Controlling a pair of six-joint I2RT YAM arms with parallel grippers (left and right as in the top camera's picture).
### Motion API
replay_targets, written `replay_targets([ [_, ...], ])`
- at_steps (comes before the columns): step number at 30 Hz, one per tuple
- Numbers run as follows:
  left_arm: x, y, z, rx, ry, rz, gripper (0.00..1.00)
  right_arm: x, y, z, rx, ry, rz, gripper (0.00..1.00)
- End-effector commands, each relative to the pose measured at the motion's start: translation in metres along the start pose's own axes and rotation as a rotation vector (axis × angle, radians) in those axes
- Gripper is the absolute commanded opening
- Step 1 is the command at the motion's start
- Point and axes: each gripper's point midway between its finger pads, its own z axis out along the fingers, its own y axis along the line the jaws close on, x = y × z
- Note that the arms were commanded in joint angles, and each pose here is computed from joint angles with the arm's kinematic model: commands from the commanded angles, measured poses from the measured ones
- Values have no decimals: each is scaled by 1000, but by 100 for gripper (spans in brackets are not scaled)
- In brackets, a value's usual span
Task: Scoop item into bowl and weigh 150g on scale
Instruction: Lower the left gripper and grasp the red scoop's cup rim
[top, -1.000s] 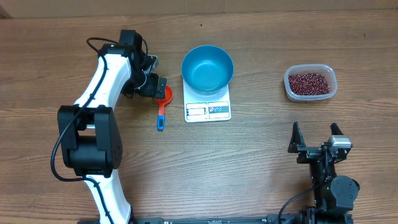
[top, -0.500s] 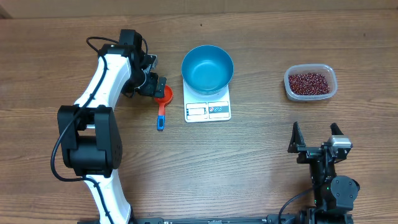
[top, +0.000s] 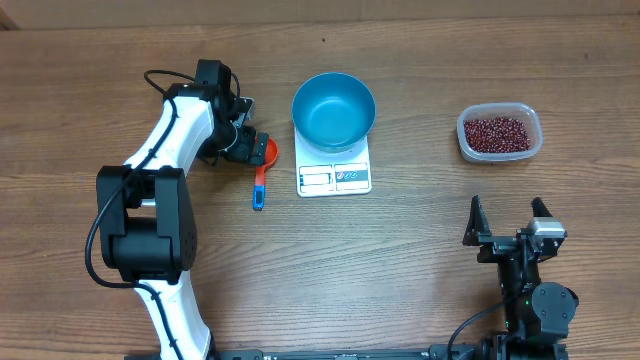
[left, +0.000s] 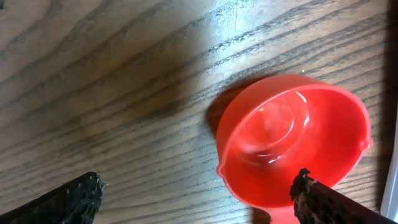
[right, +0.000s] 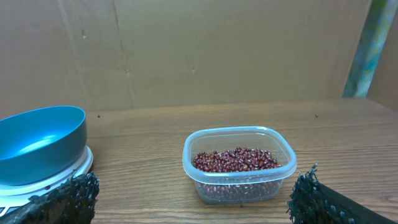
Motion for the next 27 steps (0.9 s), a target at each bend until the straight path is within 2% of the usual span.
replay_targets([
  [1,3,2,7,-3,12,-5,100,2,-1,0,4,-3,2,100],
  [14,-16,4,7,-12,-62,2,100,2,-1,0,4,-3,2,100],
  [27,-6,10,19,-45,-49,0,100,2,-1,0,4,-3,2,100],
])
